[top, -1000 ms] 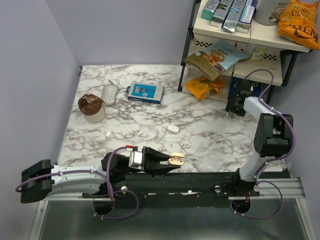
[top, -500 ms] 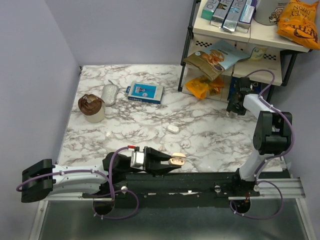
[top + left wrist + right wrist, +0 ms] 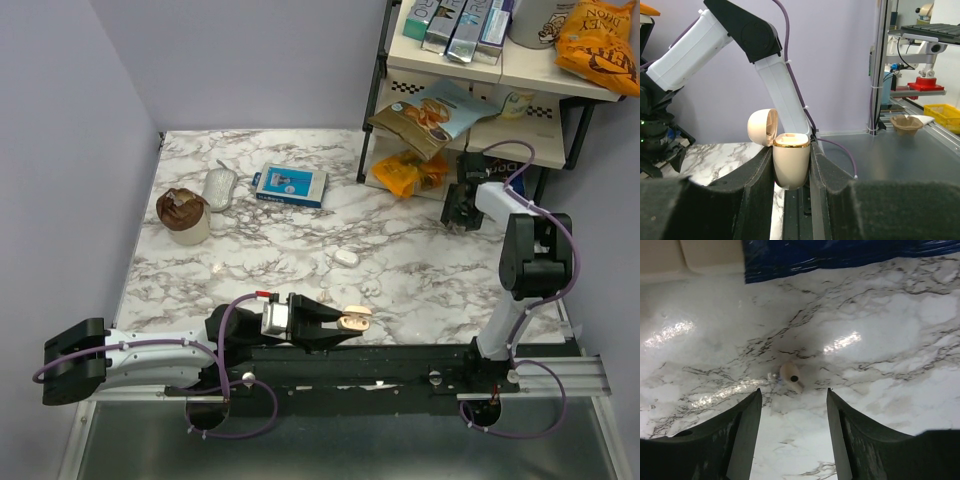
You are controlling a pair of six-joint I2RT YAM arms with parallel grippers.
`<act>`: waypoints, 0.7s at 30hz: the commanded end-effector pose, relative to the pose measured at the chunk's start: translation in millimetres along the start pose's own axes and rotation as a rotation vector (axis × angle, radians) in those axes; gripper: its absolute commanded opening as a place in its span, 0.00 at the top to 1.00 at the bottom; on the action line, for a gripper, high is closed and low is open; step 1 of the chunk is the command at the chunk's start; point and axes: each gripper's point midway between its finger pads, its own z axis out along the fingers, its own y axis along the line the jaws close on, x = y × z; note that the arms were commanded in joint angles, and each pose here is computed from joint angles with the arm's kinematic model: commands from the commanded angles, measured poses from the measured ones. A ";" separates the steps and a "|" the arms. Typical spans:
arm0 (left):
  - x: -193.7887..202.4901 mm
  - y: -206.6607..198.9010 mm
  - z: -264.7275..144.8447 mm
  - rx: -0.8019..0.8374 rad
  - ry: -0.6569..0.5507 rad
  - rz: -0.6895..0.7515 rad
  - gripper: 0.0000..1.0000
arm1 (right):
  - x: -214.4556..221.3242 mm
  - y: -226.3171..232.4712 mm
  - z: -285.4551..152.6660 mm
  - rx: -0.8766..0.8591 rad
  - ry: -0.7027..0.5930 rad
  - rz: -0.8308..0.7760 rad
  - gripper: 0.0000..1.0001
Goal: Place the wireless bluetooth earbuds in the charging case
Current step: Adjust the earbud at the center of the board.
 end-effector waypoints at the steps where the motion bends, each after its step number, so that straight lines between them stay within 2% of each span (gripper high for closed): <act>1: -5.3 1.3 -1.0 -0.014 -0.023 0.017 1.00 | -11.5 25.7 12.8 -0.074 -0.009 -0.094 0.39; 13: -4.9 1.5 -1.4 -0.014 -0.022 0.022 1.00 | -7.8 18.2 17.8 -0.023 0.024 -0.099 0.42; 21: -6.1 0.2 1.3 -0.002 -0.023 0.032 1.00 | 1.0 34.3 9.1 -0.126 0.062 -0.105 0.45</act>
